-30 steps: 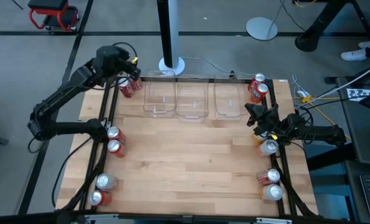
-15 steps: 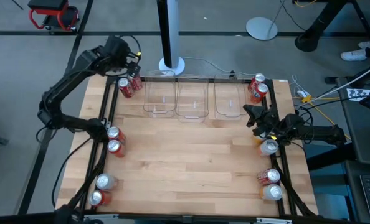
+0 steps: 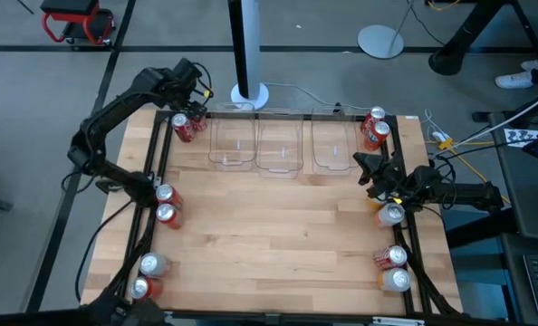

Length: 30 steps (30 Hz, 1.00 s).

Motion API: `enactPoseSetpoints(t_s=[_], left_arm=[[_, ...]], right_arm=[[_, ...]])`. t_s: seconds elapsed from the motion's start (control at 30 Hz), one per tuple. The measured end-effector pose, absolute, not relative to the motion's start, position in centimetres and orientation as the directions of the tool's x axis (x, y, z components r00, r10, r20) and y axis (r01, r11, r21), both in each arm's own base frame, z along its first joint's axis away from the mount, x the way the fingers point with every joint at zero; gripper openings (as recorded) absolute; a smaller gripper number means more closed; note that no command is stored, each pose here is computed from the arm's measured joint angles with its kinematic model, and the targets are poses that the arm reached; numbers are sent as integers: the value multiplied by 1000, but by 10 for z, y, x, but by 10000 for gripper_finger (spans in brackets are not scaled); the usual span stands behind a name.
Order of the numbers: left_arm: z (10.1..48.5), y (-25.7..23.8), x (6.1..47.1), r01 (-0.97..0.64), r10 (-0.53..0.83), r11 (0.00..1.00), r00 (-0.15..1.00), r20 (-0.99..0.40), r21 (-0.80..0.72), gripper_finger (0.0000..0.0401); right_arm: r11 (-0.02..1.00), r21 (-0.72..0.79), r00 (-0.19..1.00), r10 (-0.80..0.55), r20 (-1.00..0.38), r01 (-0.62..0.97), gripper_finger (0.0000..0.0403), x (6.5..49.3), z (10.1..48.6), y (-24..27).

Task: Sort soda cans
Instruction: Put the bottom left top red soda can into the left transparent bin

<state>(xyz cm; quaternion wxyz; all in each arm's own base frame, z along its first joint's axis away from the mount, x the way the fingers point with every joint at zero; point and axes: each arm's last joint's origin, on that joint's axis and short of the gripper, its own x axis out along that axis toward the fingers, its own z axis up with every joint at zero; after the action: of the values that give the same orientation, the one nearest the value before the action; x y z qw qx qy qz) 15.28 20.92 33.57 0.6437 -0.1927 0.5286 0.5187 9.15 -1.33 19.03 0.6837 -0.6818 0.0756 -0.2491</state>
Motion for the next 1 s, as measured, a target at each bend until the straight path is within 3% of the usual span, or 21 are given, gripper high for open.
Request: enactPoseSetpoints(t_s=[0.33,1.0], left_arm=[[299,216,138,-879,360,345,-200,-911,329,288],[261,225,137,-876,354,389,-143,-924,285,288]], right_arm=[[-54,-976,871,-444,213,211,46,92,188,-13],[-53,-976,871,-443,213,212,46,92,188,-13]])
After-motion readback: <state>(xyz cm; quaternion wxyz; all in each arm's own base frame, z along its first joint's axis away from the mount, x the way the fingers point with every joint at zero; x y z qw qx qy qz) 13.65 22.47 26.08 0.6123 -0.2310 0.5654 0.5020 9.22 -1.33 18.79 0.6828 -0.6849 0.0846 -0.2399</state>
